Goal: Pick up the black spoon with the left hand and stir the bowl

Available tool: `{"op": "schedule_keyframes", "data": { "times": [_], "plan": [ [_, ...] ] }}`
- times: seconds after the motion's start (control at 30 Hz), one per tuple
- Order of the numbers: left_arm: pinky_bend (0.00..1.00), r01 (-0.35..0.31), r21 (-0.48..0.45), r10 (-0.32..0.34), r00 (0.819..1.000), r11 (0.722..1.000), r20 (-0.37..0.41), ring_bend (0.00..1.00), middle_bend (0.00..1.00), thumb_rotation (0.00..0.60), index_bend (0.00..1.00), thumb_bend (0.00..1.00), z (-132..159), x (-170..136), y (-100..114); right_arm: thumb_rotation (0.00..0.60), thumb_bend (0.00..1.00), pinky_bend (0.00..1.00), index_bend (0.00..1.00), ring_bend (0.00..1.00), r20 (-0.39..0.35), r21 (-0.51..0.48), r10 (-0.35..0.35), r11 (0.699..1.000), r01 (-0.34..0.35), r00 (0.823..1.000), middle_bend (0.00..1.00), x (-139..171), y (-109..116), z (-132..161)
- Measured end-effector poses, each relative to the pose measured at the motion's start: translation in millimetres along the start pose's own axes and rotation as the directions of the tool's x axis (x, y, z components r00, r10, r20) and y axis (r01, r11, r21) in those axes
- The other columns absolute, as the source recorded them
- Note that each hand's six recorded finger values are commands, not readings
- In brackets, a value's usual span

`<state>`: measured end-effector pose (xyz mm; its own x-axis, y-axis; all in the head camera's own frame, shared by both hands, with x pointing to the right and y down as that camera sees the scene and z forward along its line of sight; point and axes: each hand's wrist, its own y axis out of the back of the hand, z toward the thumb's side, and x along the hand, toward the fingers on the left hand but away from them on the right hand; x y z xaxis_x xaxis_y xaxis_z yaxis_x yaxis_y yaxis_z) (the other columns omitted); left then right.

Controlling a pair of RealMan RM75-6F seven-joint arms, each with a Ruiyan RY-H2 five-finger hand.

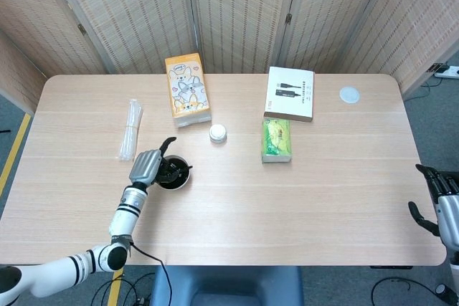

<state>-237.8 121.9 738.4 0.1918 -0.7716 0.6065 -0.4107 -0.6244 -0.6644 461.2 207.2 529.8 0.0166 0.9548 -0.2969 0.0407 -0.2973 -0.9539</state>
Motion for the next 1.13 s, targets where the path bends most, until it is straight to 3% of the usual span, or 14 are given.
{"op": "schedule_keyframes", "data": {
  "times": [0.17,0.37,0.53,0.7,0.87,0.97,1.13],
  "plan": [
    [1.0,-0.037,-0.013,0.037,0.999,0.999,-0.006,0.82,0.82,0.6,0.0,0.26,-7,-7,14,0.6,0.26,0.24,0.17,0.28,-0.015,-0.001,-0.002,1.0,0.002,1.0,0.23,-4,0,4],
    [0.96,-0.124,-0.03,0.123,0.992,0.992,-0.038,0.63,0.66,0.6,0.0,0.26,-27,-22,45,0.6,0.26,0.24,0.17,0.28,-0.006,0.005,-0.008,1.0,0.008,1.0,0.23,-5,5,1],
    [0.79,-0.196,0.001,0.195,0.976,0.981,-0.097,0.5,0.56,0.6,0.05,0.26,-58,-44,71,0.6,0.26,0.24,0.17,0.28,0.0,0.005,0.002,1.0,-0.002,1.0,0.23,-5,4,-2],
    [0.64,-0.267,0.089,0.278,0.948,0.96,-0.154,0.41,0.46,0.6,0.15,0.26,-93,-77,94,0.6,0.26,0.24,0.17,0.28,0.002,-0.003,0.045,0.999,-0.045,0.999,0.23,-5,-3,-3],
    [0.47,-0.323,0.222,0.357,0.925,0.92,-0.133,0.32,0.39,0.6,0.17,0.26,-110,-113,111,0.6,0.26,0.24,0.17,0.23,-0.03,-0.019,0.105,0.994,-0.106,0.994,0.21,-5,-13,1],
    [0.36,-0.324,0.286,0.368,0.922,0.902,-0.116,0.26,0.32,0.6,0.16,0.26,-116,-138,114,0.6,0.26,0.23,0.17,0.17,-0.05,-0.023,0.137,0.99,-0.138,0.989,0.18,-7,-18,3],
    [0.32,-0.329,0.31,0.372,0.924,0.892,-0.092,0.24,0.29,0.6,0.16,0.26,-111,-170,113,0.6,0.26,0.22,0.17,0.16,-0.06,-0.028,0.151,0.988,-0.153,0.987,0.17,-7,-22,6]
  ]
}}
